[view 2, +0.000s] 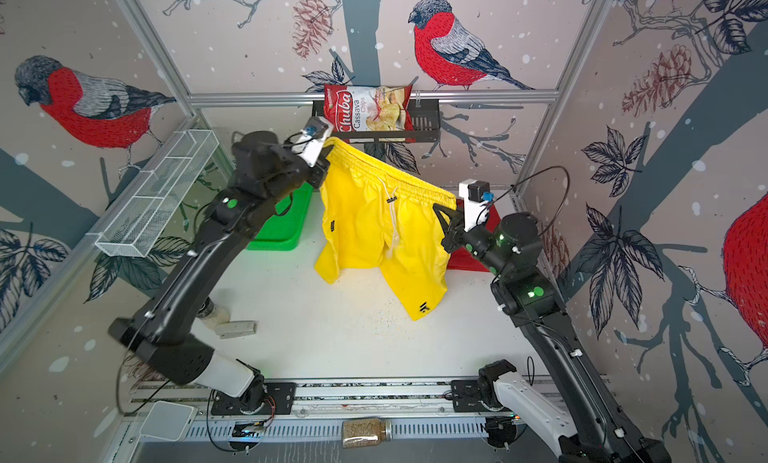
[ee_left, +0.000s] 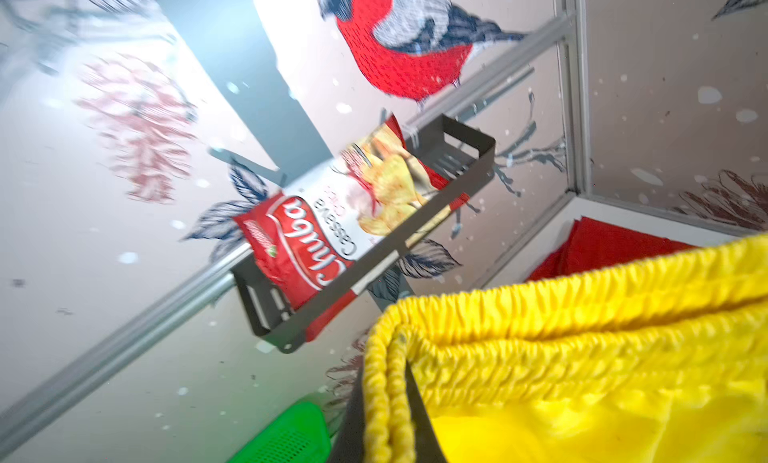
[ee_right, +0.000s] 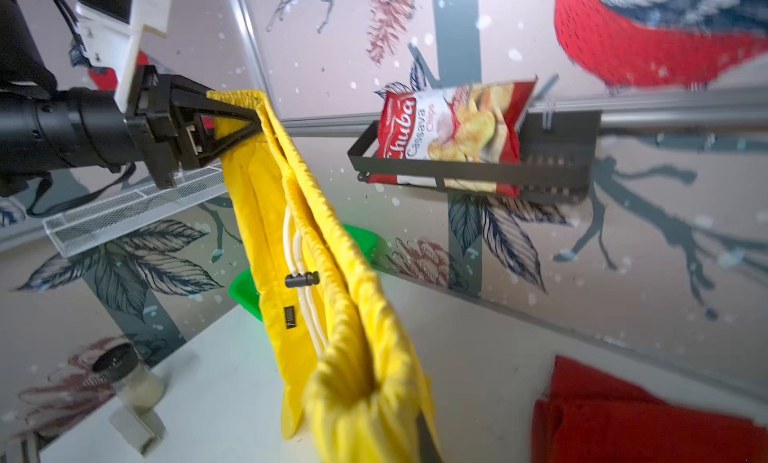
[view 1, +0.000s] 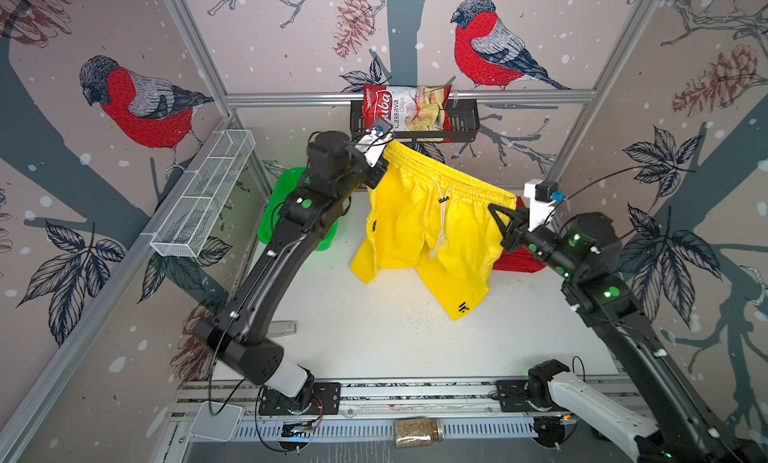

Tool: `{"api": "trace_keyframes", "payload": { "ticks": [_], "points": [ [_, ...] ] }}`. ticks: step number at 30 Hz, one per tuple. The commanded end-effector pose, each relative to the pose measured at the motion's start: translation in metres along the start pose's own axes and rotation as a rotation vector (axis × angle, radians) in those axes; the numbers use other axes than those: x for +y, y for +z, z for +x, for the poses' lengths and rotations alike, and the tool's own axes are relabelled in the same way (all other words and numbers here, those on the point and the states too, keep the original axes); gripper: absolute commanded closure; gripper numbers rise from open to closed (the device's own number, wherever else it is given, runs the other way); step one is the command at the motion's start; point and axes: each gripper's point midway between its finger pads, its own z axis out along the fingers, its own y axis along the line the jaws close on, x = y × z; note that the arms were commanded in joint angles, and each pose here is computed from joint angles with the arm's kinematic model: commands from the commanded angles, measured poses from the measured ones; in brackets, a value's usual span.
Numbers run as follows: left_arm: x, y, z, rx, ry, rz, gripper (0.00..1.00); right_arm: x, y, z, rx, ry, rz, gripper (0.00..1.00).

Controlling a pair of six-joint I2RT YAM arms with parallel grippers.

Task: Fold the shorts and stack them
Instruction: 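Lift and stretch the waistband between both grippers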

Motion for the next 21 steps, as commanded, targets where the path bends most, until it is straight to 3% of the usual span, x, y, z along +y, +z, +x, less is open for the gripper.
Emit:
{"api": "trace_keyframes", "payload": {
  "ticks": [1, 6, 12, 21],
  "points": [
    [0.061, -0.050, -0.030, -0.077, 0.049, -0.283, 1.00, 0.007, -0.004, -0.024, 0.017, -0.181, -0.043, 0.99],
    [0.089, -0.123, -0.049, -0.089, 0.092, -0.426, 1.00, 0.033, -0.012, -0.084, -0.088, -0.268, -0.163, 1.00],
    [0.112, -0.188, -0.053, -0.074, 0.135, -0.575, 1.00, 0.058, -0.023, -0.117, -0.133, -0.298, -0.290, 1.00],
    [0.134, -0.212, -0.030, 0.098, 0.188, -0.726, 1.00, 0.102, -0.020, -0.120, -0.120, -0.195, -0.560, 1.00]
  ]
}}
